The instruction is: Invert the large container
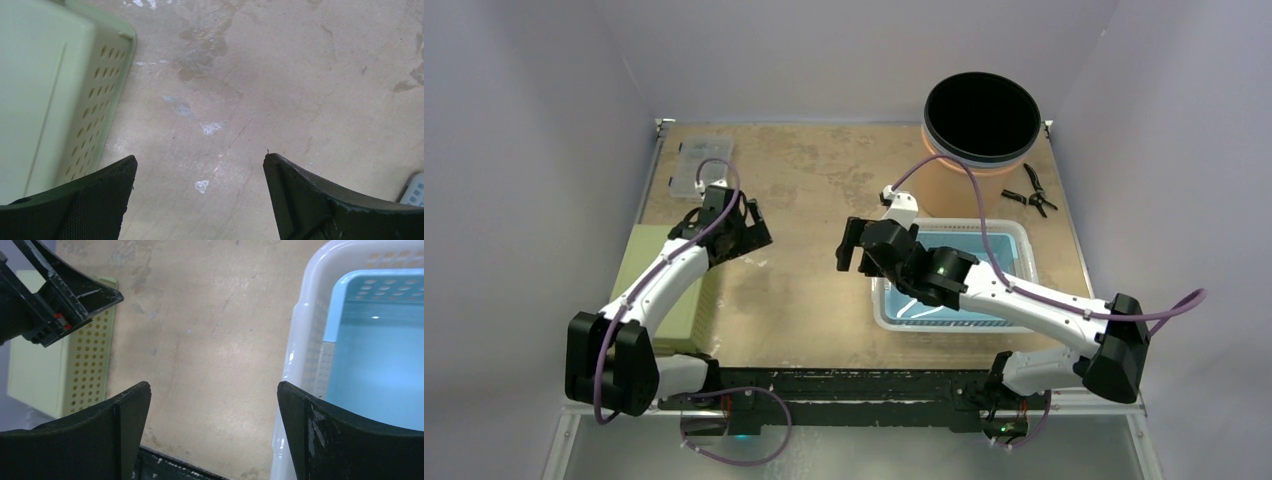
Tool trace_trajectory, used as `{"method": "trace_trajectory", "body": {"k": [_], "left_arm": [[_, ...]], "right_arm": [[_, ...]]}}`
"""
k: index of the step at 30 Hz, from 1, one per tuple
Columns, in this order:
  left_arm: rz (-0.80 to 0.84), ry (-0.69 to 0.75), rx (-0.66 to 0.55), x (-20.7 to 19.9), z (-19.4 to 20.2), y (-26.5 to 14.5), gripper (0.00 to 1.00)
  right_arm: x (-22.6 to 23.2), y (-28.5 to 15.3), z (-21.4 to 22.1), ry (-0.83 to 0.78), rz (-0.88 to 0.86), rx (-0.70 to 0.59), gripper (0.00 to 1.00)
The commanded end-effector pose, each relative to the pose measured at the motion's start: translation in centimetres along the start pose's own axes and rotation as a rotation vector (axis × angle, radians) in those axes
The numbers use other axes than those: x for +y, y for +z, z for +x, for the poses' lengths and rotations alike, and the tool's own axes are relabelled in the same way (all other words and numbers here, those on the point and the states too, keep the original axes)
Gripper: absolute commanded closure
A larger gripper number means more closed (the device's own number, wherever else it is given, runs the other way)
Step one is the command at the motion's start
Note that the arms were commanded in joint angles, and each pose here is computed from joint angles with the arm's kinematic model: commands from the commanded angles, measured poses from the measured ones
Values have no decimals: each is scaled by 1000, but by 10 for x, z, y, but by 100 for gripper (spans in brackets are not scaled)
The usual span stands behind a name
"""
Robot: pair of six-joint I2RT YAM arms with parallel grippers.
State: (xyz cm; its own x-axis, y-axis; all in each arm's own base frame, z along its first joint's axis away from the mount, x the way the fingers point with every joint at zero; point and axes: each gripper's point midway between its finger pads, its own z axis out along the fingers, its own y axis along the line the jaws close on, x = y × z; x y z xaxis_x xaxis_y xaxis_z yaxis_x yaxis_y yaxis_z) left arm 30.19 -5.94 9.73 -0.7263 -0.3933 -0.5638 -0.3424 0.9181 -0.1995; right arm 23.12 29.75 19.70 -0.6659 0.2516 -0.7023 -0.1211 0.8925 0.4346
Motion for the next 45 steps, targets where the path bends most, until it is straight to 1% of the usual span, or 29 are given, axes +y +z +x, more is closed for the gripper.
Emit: {"method": "trace_trajectory", "body": {"k": [1, 4, 8, 11, 13, 17, 20, 22, 25, 27, 29, 30, 35, 40, 45], "left_arm": [[166, 44, -35, -32, -18, -11, 3], [246, 84, -16, -40, -8, -14, 3], [314, 152, -9, -45, 0, -21, 3], [379, 206, -36, -51, -1, -30, 3], [417, 234, -58, -56, -2, -34, 3], [470, 267, -68, -65, -5, -39, 3], [452, 272, -56, -61, -2, -36, 4], [404, 266, -53, -52, -2, -34, 5], [291, 248, -55, -32, -1, -29, 5], [254, 240, -62, -25, -3, -30, 5], [251, 233, -85, -24, -6, -33, 5], [253, 234, -91, -24, -7, -33, 5], [249, 242, -79, -24, -6, -31, 5], [254, 247, -68, -25, -3, -29, 6], [261, 251, -66, -26, -3, -28, 6]], "right_arm": [[-24, -2, -32, -123, 153, -101, 1], [-44, 0, -38, -169, 254, -103, 1], [-65, 7, -22, -139, 299, -25, 2], [-77, 13, -6, -94, 286, 44, 10], [-83, 14, 2, -65, 276, 71, 16], [-95, 15, 18, -37, 281, 116, 24], [-103, 18, 30, -20, 294, 141, 32], [-104, 21, 38, -17, 284, 164, 39], [-105, 27, 47, -23, 287, 196, 43], [-111, 31, 49, -45, 324, 199, 47], [-116, 33, 48, -72, 355, 199, 49], [-118, 35, 48, -92, 364, 201, 52], [-126, 41, 48, -164, 414, 208, 59], [-136, 42, 44, -175, 502, 198, 61], [-135, 44, 39, -163, 513, 177, 70]]}}
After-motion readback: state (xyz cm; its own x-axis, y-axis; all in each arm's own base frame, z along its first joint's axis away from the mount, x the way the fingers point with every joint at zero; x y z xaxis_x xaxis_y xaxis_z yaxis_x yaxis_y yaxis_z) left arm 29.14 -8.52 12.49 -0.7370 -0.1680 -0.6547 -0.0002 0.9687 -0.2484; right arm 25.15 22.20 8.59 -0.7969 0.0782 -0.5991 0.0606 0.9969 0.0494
